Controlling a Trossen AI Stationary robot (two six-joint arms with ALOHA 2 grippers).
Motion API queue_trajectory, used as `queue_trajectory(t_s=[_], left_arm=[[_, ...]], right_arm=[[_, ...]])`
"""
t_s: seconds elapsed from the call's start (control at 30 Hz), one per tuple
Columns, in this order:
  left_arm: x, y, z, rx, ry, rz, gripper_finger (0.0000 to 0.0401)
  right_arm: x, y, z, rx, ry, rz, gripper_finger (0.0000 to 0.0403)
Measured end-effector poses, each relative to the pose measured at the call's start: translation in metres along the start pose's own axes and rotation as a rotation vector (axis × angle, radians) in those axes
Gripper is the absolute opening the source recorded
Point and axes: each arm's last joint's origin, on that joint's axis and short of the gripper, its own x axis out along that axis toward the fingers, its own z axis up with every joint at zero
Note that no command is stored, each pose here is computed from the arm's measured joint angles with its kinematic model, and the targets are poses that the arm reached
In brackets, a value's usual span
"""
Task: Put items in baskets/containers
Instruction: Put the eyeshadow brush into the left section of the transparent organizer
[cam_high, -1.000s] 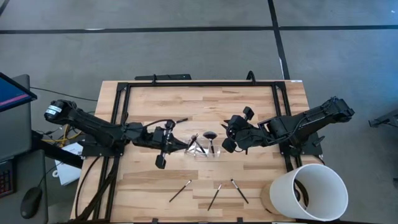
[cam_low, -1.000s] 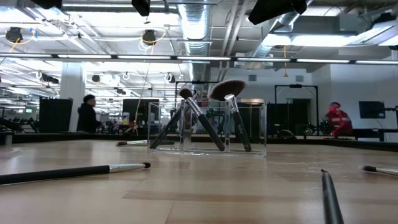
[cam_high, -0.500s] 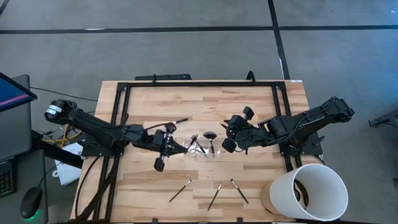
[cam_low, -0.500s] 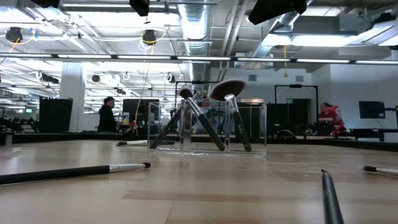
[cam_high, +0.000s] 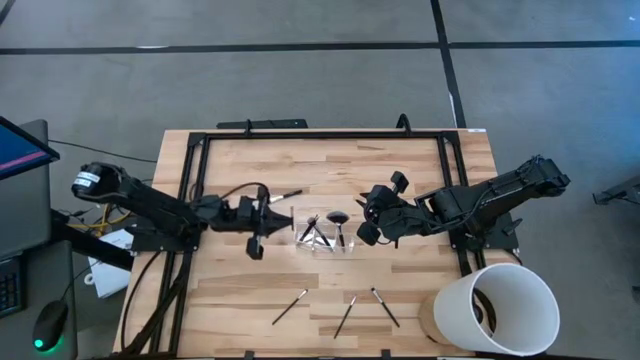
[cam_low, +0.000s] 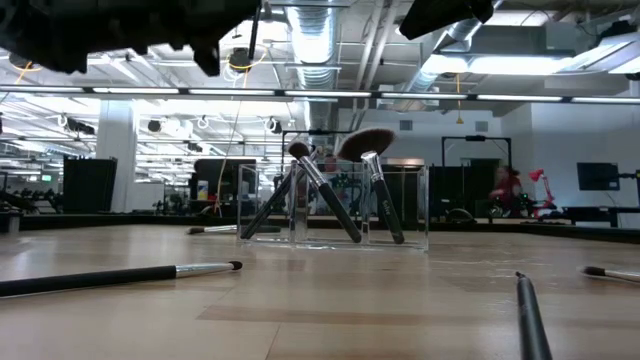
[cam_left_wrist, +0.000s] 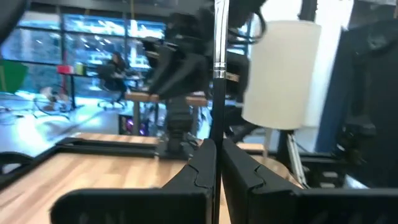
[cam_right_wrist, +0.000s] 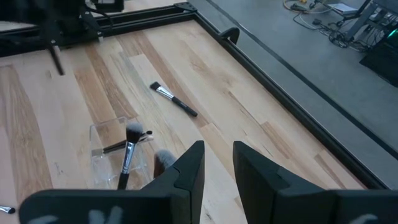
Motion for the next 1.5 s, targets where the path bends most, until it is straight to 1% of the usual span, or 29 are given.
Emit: queue_trajectory(t_s=[0.2,0.47,0.63,0.8,0.97,1.5], left_arm=[[-0.001,0.004,-0.012,-0.020,0.039,0.019,0.0010],[0.008,0.005,-0.041,-0.038,0.104,0.053,0.0010],[0.010,0.005,-0.050,-0.067,0.130,0.068,0.0010],[0.011,0.006,-0.060,-0.067,0.154,0.093,0.0010],[0.012,0.006,-0.061,-0.064,0.124,0.098,0.0010],[0.012,0.001,-0.062,-0.062,0.132,0.076,0.0010]], right_arm=[[0.000,0.000,0.000,0.000,0.000,0.000,0.0077],[0.000,0.000,0.000,0.000,0.000,0.000,0.0077],[0.000,0.000,0.000,0.000,0.000,0.000,0.0077],[0.000,0.000,0.000,0.000,0.000,0.000,0.0077],[0.000,0.000,0.000,0.000,0.000,0.000,0.0077],[0.000,0.000,0.000,0.000,0.000,0.000,0.0077]])
